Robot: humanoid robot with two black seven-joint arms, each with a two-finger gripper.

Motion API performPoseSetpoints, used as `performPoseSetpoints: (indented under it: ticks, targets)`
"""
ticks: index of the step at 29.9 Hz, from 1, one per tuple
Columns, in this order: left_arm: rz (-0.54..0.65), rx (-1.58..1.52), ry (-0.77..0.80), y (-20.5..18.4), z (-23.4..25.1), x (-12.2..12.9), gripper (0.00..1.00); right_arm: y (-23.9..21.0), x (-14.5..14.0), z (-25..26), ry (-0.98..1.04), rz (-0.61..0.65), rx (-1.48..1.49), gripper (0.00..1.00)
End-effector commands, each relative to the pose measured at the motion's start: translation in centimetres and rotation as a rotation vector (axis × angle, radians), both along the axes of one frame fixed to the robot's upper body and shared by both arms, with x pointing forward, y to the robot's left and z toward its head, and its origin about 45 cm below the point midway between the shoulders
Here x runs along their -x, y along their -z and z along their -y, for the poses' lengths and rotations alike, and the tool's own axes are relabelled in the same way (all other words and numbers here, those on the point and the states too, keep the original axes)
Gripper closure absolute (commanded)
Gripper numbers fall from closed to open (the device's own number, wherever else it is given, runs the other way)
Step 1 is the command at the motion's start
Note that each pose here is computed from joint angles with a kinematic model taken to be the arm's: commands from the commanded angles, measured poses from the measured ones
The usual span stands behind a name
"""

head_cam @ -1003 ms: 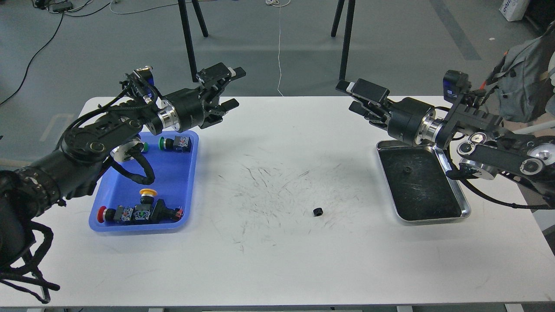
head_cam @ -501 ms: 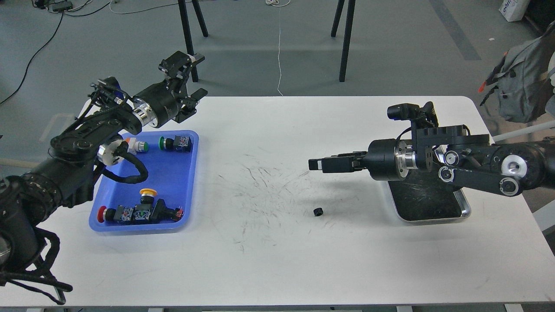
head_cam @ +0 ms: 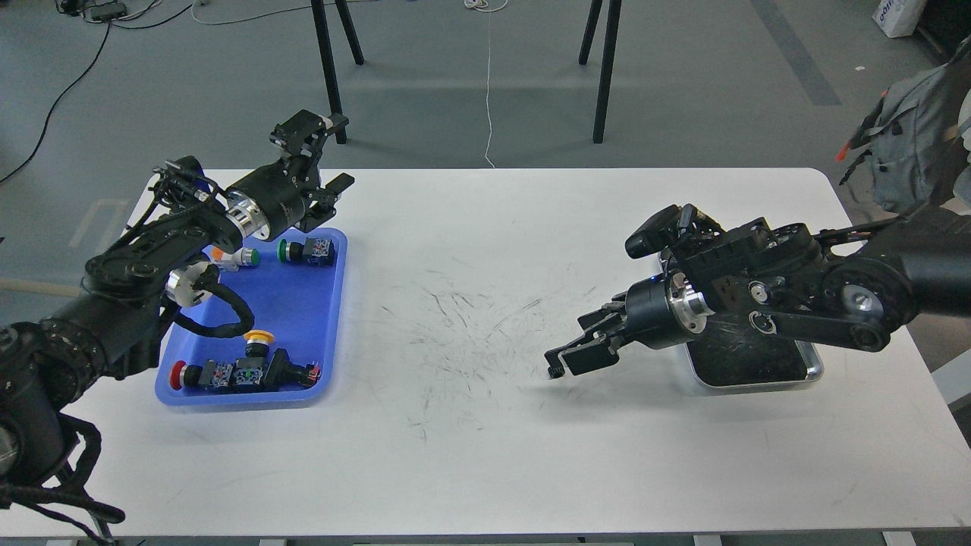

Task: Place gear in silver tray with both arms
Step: 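Lower the right gripper onto the black gear and grasp it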

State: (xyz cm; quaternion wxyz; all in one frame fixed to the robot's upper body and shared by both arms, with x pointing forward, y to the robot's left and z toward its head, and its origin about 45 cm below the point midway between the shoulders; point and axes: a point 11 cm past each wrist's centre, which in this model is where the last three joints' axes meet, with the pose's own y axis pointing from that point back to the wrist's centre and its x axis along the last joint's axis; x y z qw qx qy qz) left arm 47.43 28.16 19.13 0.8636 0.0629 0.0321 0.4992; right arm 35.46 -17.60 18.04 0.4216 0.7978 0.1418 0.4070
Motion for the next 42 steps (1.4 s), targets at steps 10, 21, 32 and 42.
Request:
performPoseSetpoints:
  ticks: [10,21,32,42]
  targets:
    - [0.009,0.014,-0.037,-0.3,-1.1,-0.2,0.00,2.5,-0.5,-2.8,-0.203,0.082,0.161,0.17]
    - [0.005,0.014,-0.044,-0.2,-1.3,-0.1,0.00,3.5,-0.4,-3.3,-0.239,0.089,0.201,0.29]
    - [0.001,0.006,-0.061,0.1,-1.7,-0.1,0.00,3.8,-0.3,-3.2,-0.285,0.105,0.231,0.46]
    - [0.000,0.005,-0.062,0.2,-1.8,-0.1,0.00,4.0,-0.4,-2.9,-0.284,0.108,0.242,0.59]
